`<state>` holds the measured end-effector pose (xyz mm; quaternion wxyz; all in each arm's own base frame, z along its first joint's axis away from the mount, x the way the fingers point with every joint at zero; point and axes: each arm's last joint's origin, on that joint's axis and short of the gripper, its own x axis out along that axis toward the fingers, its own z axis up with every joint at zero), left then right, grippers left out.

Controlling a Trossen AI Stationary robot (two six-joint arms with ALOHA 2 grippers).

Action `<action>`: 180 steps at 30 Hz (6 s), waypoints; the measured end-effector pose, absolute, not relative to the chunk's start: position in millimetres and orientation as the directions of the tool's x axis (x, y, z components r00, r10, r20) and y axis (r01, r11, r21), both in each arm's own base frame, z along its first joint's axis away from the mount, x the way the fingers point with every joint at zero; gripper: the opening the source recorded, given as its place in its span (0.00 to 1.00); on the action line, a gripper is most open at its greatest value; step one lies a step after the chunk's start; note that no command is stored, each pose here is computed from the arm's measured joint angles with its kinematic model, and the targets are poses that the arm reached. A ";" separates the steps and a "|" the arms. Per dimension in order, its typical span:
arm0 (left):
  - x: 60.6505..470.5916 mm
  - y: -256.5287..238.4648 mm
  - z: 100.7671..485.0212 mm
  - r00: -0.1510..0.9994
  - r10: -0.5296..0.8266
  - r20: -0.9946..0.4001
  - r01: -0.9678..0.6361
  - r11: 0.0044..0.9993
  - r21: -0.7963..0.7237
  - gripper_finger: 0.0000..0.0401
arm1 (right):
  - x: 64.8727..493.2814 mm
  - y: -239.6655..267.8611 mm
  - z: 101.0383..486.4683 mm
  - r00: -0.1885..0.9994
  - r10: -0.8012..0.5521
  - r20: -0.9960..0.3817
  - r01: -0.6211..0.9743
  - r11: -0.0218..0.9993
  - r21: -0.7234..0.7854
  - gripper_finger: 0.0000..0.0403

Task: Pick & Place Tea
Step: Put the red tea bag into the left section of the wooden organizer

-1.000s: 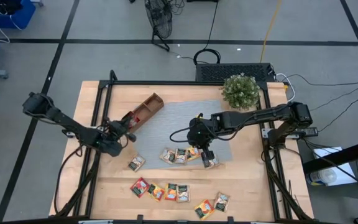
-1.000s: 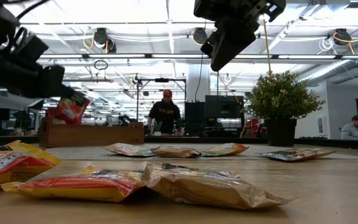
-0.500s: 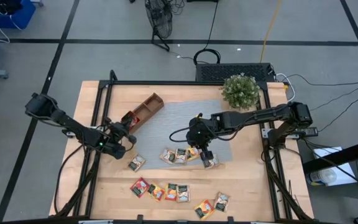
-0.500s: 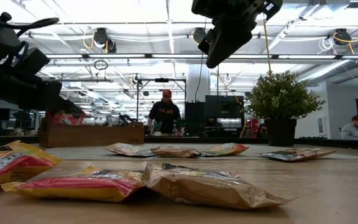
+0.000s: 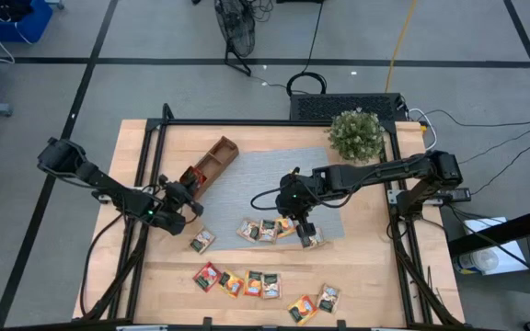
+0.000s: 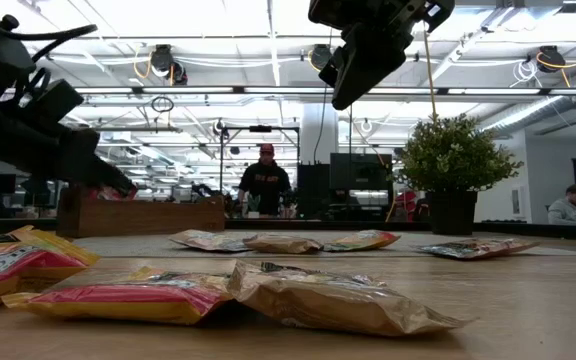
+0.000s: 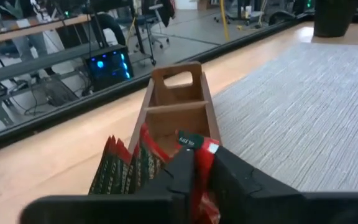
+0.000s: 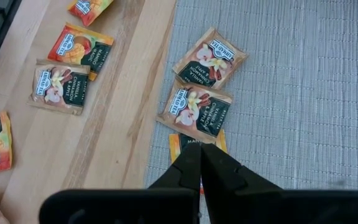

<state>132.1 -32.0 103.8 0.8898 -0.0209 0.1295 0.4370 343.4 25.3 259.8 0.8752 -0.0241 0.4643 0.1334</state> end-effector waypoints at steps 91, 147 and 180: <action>114.4 -69.3 216.4 0.824 0.558 0.097 -0.517 0.811 -0.273 0.50 | 490.0 -53.8 255.0 0.821 0.414 -0.393 -0.419 0.905 0.078 0.00; 206.5 46.0 271.1 0.304 0.130 -0.944 -0.774 0.611 -0.166 0.60 | 210.1 22.2 207.0 0.933 -0.107 -0.344 0.065 0.989 -0.130 0.03; 209.1 88.6 230.3 -0.017 0.049 -0.999 -0.812 0.582 0.043 0.07 | 210.0 22.3 206.9 0.933 -0.106 -0.345 0.060 0.988 -0.143 0.04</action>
